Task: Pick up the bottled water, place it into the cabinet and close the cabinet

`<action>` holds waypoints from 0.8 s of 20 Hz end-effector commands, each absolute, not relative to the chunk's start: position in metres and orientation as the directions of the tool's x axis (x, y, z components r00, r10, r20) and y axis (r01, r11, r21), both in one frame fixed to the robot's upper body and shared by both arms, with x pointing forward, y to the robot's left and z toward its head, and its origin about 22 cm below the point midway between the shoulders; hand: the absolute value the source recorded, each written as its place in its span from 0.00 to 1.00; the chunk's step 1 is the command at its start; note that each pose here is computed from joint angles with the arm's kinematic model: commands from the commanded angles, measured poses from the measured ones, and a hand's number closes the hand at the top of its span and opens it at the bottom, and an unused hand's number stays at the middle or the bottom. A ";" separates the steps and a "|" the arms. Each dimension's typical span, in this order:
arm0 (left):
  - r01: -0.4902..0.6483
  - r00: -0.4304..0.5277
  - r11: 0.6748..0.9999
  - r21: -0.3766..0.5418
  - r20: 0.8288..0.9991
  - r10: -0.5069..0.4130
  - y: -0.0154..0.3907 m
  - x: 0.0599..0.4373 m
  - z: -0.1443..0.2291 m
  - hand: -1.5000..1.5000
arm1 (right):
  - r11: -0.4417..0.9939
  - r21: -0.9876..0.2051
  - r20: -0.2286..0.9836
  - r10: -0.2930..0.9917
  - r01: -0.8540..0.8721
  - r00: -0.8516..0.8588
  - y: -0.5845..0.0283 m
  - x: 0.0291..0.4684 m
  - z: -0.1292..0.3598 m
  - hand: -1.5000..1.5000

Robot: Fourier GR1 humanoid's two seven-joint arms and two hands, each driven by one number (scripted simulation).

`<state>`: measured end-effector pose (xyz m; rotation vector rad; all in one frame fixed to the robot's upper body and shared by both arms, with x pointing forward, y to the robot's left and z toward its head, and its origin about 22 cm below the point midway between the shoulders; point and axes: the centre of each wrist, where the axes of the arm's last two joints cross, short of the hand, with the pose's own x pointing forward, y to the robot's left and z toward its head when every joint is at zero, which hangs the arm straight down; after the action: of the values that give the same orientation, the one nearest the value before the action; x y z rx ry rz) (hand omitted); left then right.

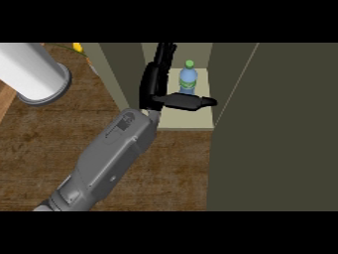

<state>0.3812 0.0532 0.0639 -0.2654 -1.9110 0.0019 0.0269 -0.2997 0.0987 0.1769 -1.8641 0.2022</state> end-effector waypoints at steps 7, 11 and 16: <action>0.251 -0.300 0.948 -0.196 0.915 0.269 0.083 0.306 0.040 0.00 | 0.969 -0.096 0.931 0.006 -0.228 -0.365 -0.287 0.030 0.134 0.00; 0.249 -0.271 0.939 -0.238 0.913 0.304 0.079 0.277 0.043 0.00 | 0.956 -0.102 0.937 0.000 -0.275 -0.348 -0.275 0.034 0.136 0.00; 0.247 -0.279 0.937 -0.247 0.908 0.313 0.100 0.240 0.042 0.00 | 0.873 -0.132 0.972 0.020 -0.469 -0.236 -0.276 0.039 0.129 1.00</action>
<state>0.2667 0.0916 0.0394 -0.4034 -1.8716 0.0441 0.0402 -0.2859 0.0983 0.3214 -1.7979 0.2872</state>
